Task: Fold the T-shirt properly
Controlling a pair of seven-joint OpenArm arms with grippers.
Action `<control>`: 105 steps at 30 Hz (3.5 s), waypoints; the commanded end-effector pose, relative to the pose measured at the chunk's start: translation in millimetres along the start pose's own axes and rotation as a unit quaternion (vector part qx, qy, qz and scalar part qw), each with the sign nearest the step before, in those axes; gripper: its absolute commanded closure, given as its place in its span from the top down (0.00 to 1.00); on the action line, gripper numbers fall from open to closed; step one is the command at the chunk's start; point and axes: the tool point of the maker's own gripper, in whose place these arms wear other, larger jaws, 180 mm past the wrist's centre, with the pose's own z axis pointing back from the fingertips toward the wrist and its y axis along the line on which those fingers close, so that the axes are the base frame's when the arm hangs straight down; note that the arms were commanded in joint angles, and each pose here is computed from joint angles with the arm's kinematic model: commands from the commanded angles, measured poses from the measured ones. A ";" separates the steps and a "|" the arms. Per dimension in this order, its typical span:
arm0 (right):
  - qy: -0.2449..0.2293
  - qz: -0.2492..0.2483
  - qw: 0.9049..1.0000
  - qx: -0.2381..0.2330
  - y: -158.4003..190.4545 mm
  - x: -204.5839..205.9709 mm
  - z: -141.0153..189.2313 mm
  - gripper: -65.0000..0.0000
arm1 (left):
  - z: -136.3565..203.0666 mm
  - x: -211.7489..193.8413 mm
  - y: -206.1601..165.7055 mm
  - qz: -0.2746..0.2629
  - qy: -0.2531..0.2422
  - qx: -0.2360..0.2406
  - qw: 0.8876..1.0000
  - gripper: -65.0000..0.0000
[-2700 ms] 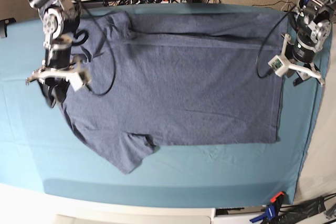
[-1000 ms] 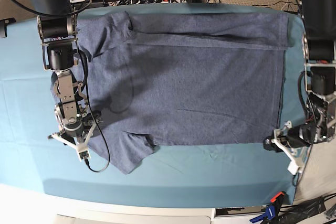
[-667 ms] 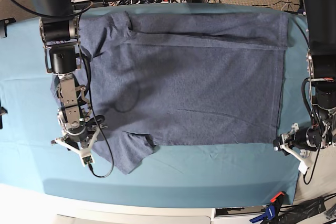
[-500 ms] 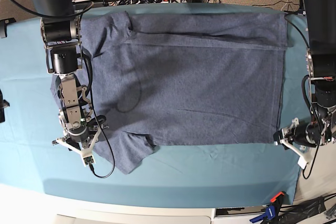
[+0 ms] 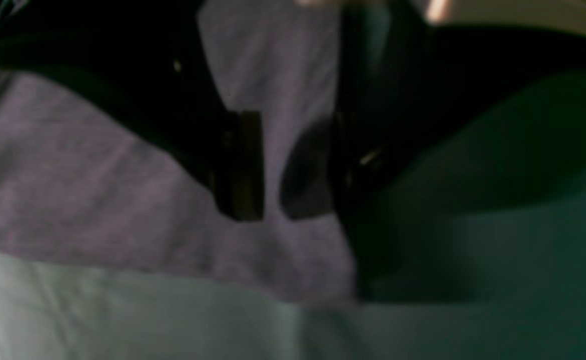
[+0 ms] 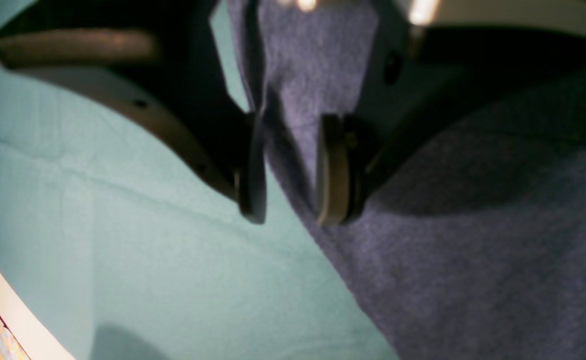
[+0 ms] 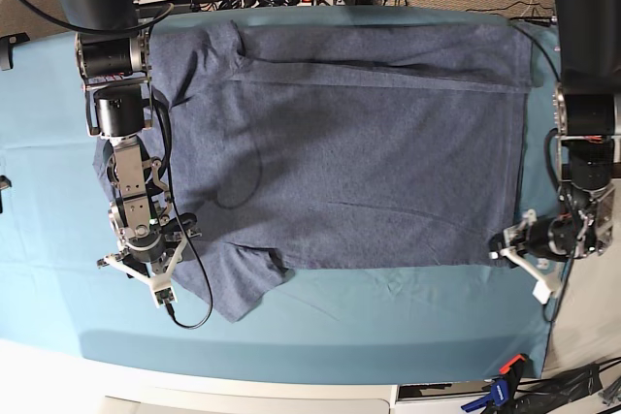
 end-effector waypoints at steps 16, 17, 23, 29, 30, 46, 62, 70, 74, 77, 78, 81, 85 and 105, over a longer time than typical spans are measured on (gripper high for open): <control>-0.026 -0.003 0.999 -0.020 -19.2 22.9 2.7 0.28 | 1.0 21.0 -19.9 -0.019 -0.028 -0.023 0.999 0.36; -0.026 -0.003 0.999 -0.020 -19.2 23.0 2.7 0.28 | 1.1 21.6 -21.5 -0.023 -0.029 -0.027 0.999 0.36; -0.026 -0.003 0.999 -0.020 -19.2 23.0 2.7 0.28 | 1.4 24.0 -23.8 -0.028 -0.036 -0.033 0.998 0.28; -0.027 -0.003 0.999 -0.020 -19.3 23.2 2.7 0.28 | 3.3 29.6 -29.8 -0.040 -0.044 -0.045 0.997 0.19; -0.028 -0.003 0.999 -0.020 -19.3 23.6 2.7 0.28 | 3.9 31.6 -30.5 -0.041 -0.047 -0.046 0.997 0.10; -0.059 0.002 0.998 -0.027 -22.2 28.3 3.6 0.57 | 6.9 40.1 -37.1 -0.051 -0.057 -0.056 0.996 0.00; -0.072 -0.225 0.971 -0.028 -79.1 7.4 8.6 0.57 | 11.7 42.8 -60.0 -0.060 -0.069 -0.119 0.989 0.00; -0.042 -0.249 0.968 -0.012 -59.2 -22.5 -5.4 0.57 | 22.5 46.4 -73.6 -0.054 -0.080 -0.173 0.980 0.00; -0.043 -0.254 0.966 -0.008 -55.0 -19.2 -5.9 0.57 | 24.3 48.3 -75.3 -0.053 -0.080 -0.178 0.979 0.00; -0.046 -0.257 0.965 -0.001 -46.4 -14.9 -6.7 0.57 | 26.3 48.4 -80.2 -0.051 -0.080 -0.192 0.977 0.00; -0.047 -0.258 0.965 0.002 -43.1 -13.5 -6.9 0.57 | 26.3 48.4 -80.1 -0.051 -0.080 -0.192 0.977 0.00; -0.049 -0.261 0.964 0.009 -34.9 -9.5 -7.5 0.57 | 26.5 48.7 -80.0 -0.051 -0.081 -0.192 0.977 0.00; -0.053 -0.258 0.965 0.007 -34.5 -7.4 -7.5 0.57 | 27.2 48.7 -78.1 -0.051 -0.081 -0.190 0.977 0.00; -0.050 -0.277 0.959 -0.029 -58.1 -21.9 -5.7 0.57 | 45.0 56.8 -46.5 -0.046 -0.093 -0.161 0.981 0.00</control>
